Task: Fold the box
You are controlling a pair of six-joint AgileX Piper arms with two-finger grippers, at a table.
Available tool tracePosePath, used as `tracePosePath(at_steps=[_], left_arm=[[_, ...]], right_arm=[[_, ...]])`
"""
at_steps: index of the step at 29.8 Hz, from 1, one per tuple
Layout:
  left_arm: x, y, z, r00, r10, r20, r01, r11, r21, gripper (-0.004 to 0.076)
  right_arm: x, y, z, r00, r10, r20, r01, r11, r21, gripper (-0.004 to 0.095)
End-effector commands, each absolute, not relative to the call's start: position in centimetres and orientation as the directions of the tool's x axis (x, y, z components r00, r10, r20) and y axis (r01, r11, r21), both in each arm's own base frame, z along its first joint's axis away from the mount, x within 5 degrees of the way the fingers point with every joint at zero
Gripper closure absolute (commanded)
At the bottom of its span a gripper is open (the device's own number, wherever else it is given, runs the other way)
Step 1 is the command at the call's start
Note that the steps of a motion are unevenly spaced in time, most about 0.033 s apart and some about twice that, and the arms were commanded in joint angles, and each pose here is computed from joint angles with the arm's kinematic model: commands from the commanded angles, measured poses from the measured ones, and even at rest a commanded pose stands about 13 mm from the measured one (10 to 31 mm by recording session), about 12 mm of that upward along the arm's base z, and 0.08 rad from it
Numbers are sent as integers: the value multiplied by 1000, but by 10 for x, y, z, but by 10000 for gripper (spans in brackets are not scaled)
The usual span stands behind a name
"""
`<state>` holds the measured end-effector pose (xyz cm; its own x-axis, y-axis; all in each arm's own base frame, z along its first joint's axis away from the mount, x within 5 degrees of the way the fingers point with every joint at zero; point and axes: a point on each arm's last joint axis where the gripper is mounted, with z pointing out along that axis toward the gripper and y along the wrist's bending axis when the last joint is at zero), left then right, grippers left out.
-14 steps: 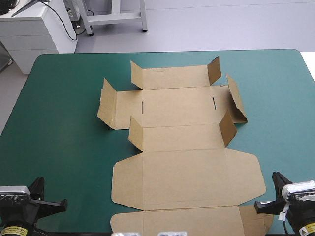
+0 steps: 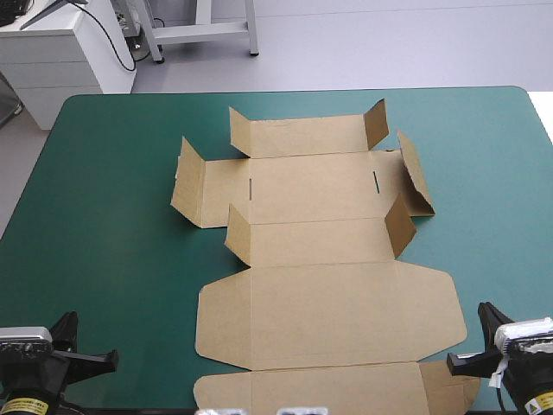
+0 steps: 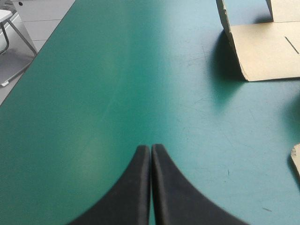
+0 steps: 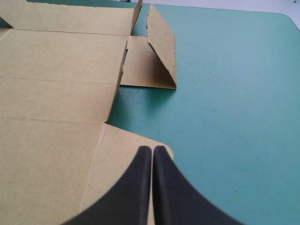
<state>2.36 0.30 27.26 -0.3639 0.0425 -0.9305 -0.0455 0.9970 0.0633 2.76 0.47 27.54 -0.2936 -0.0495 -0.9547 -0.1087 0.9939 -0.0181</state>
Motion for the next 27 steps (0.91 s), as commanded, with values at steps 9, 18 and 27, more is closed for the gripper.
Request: tracePosePath(at_steps=[9,18,27], left_arm=[[26,3,288,-283,44,-958,-42,997,58,731],[26,3,288,-283,44,-958,-42,997,58,731],[26,3,288,-283,44,-958,-42,997,58,731]], right_arm=[[30,4,291,-221,-72,-973,-109,993,-49,910],[52,9,322,-322,-131,-938,-159,984,-83,910],[96,22,386,-441,-112,-891,-249,969,1,910]])
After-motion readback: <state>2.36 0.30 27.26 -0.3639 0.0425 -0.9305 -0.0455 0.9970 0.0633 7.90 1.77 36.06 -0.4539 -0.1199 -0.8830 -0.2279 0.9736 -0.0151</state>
